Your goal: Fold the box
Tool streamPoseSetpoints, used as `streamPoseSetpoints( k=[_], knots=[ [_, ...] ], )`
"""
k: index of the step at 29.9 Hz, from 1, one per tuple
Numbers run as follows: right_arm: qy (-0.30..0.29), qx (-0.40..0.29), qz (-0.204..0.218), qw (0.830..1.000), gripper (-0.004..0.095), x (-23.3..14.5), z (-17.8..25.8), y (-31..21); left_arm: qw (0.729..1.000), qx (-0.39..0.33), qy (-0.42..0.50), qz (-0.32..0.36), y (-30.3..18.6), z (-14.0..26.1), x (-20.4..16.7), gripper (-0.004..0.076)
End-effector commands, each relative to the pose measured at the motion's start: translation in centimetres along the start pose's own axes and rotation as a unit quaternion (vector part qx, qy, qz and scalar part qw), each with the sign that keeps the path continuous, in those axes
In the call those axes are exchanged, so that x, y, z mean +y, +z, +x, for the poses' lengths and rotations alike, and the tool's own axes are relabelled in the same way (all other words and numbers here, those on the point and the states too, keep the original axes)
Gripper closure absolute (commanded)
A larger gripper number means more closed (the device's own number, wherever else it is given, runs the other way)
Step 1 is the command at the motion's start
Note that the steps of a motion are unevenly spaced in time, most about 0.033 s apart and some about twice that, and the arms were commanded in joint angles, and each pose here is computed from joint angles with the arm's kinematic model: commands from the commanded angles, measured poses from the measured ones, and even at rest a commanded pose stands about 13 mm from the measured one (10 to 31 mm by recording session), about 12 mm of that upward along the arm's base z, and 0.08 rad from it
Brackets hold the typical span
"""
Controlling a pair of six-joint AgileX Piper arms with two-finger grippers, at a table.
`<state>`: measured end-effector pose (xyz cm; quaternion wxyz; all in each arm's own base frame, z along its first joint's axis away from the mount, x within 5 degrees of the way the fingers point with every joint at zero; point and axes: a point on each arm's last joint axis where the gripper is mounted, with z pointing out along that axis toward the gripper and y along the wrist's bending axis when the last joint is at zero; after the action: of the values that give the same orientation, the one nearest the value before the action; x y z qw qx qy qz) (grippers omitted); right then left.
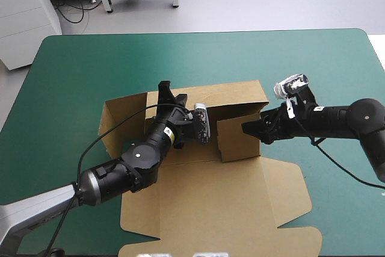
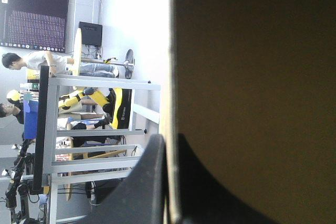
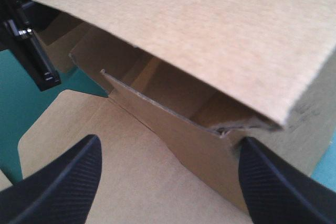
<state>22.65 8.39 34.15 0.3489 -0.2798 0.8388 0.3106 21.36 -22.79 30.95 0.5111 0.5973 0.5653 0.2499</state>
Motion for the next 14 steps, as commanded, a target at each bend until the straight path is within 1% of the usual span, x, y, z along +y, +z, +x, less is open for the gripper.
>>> streamPoseSetpoints(
  k=[1, 8, 14],
  knots=[
    [-0.023, -0.036, -0.050, 0.998, 0.0237, 2.6, -1.2, -0.3, 0.999, -0.020, -0.018, -0.021, -1.0, -0.5, 1.4, 0.0756],
    [-0.040, -0.027, -0.082, 0.995, 0.0240, 4.4, -1.2, 0.6, 0.999, -0.018, -0.018, -0.022, -1.0, -0.4, 1.5, 0.0756],
    [-0.047, -0.036, -0.083, 0.995, 0.0249, 4.7, -1.8, 0.1, 0.999, -0.018, -0.018, -0.022, -1.0, -0.4, 1.5, 0.0756]
  ],
)
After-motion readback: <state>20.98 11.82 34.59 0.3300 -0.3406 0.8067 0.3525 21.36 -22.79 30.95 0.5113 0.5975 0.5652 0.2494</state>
